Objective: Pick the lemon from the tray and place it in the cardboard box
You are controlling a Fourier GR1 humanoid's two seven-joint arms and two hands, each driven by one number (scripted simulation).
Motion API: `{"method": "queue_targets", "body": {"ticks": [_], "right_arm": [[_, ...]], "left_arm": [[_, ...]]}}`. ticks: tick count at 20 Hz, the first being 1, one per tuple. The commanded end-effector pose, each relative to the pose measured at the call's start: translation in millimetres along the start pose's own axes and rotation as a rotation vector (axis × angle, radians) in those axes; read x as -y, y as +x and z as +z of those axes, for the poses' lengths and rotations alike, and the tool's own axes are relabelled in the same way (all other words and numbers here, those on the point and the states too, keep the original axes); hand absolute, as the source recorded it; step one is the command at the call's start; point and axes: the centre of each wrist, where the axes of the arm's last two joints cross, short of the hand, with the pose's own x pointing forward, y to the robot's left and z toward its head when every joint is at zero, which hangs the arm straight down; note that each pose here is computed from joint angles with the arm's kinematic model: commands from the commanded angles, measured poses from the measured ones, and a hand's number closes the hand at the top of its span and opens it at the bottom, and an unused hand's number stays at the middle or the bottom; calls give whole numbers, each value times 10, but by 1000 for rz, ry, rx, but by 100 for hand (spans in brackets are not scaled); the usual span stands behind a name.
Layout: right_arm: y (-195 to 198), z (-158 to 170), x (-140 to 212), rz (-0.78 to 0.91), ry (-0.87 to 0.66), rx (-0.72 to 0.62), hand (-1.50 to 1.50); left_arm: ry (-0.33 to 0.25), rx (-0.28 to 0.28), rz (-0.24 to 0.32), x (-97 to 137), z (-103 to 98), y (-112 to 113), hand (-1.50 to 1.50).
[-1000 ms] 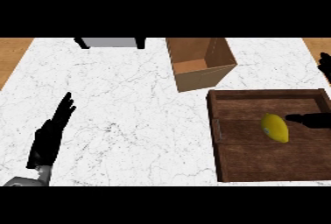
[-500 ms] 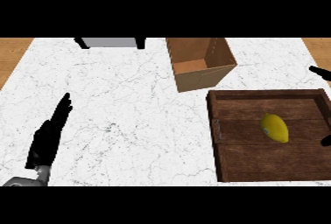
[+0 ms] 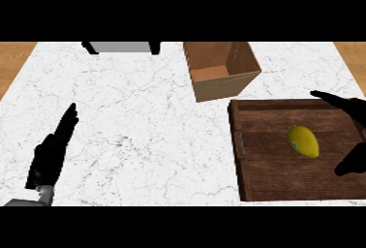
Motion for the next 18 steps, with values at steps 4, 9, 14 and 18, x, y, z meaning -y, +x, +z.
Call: {"method": "queue_targets", "body": {"ticks": [4,9,14,18], "right_arm": [[136,-186,-406,22,-8,-86,-150],[135,-185,-394,37,28,-115,-150],[73,-97,-384,23,22,-116,-150],[-266,-171,-462,36,21,-110,-150]], "left_arm": [[-1,3,-6,15,115,96,0],[6,6,2,-3,14,-106,0],[-3,-3,-4,41,0,-10,0],[9,5,-5,-96,220,1,0]]}}
